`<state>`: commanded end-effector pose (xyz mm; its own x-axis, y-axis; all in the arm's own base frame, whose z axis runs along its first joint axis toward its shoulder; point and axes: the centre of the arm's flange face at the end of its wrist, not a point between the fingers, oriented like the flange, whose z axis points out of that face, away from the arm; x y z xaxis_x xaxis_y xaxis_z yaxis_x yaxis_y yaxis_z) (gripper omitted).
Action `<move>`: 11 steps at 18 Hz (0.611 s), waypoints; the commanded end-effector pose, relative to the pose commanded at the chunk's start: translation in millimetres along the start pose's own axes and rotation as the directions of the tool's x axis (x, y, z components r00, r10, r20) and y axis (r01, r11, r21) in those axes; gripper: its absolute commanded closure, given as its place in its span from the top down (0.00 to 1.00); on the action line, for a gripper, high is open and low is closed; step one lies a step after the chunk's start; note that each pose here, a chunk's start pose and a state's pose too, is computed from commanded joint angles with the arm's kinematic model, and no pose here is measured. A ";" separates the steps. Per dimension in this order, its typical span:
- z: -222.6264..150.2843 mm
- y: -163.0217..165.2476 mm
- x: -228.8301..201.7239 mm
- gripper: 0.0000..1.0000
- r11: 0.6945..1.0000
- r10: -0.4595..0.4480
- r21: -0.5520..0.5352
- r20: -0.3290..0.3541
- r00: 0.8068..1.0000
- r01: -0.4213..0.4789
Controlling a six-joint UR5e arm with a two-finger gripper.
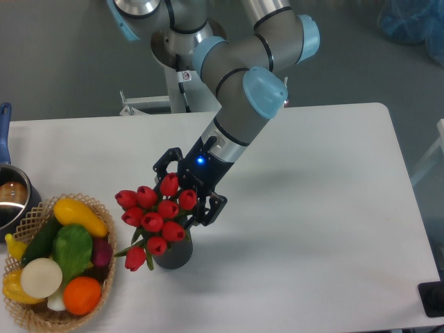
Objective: Pick up the flowers from the vase
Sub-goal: 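Lower the open gripper around the tulip stems just above the vase rim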
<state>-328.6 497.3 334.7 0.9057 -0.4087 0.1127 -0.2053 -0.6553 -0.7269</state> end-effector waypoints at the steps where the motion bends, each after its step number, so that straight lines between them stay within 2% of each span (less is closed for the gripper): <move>1: -2.8 7.3 -1.7 1.00 1.000 0.001 0.007 0.001 1.000 -0.001; 5: -5.1 21.0 4.8 1.00 0.998 0.003 0.065 -0.018 1.000 -0.002; 11: -2.3 21.6 7.6 1.00 0.983 0.009 0.183 -0.051 0.999 0.001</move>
<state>-327.0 478.6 321.4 0.8839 -0.4460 0.1407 -0.1333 -0.5287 -0.8383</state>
